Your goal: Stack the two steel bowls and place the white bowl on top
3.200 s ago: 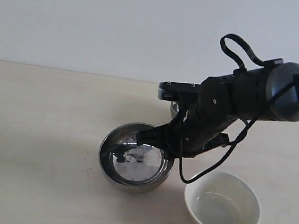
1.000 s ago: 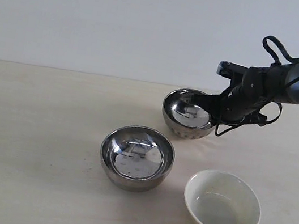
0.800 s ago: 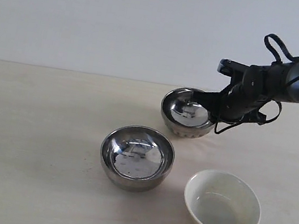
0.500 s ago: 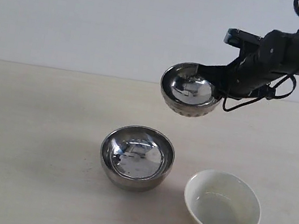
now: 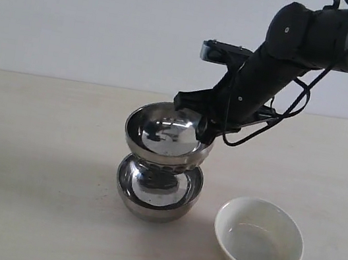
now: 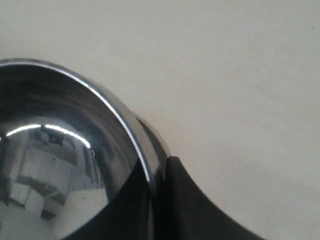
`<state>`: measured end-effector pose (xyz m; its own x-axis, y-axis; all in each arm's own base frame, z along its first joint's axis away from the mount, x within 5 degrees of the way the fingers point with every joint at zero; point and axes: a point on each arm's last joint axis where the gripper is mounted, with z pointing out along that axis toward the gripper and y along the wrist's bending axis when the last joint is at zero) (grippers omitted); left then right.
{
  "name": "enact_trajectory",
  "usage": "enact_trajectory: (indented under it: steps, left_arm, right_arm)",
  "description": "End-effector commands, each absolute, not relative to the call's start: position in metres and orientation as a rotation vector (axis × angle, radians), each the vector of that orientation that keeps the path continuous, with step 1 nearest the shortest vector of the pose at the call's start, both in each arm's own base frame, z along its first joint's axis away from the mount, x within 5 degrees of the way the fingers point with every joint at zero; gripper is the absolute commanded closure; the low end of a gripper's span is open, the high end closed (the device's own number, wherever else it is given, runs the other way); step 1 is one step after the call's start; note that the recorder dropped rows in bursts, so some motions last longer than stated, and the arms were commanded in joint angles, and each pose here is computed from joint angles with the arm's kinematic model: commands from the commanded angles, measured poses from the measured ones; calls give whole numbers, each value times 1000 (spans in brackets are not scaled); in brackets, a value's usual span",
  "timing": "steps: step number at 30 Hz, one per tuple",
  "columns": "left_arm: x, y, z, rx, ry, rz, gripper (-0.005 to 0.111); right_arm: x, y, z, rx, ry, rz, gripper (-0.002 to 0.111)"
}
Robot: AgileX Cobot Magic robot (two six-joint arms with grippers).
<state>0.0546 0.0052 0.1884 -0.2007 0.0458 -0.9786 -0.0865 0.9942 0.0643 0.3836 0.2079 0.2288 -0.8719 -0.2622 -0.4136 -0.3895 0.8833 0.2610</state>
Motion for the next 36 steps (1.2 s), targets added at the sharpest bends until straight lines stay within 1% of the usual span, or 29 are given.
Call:
enact_trajectory:
  steps: [1,3,13,20,24,29,36]
  left_arm:
    - [54,5,187,-42,1769,109,103]
    - [54,5,187,-42,1769,109,103]
    - [54,5,187,-42,1769,109,103]
    - [54,5,187,-42,1769,109,103]
    - [54,5,187,-42,1769,109,103]
    - [54,5,187,-42,1769,109,103]
    - [54,5,187,-42,1769,109,103]
  right_arm:
    - [374,213,230,-575,2678,414,108]
    - [371,213,221,-585,2685,382,108]
    - [371,212,202,-500,2628,417,108]
    - [369,214,201,-480,2636,456,108]
    - [365,224,202,-510,2622,481,108]
    - [364,227,202,-518,2603,482,108]
    - [366,226,194,-558,2613,432,108]
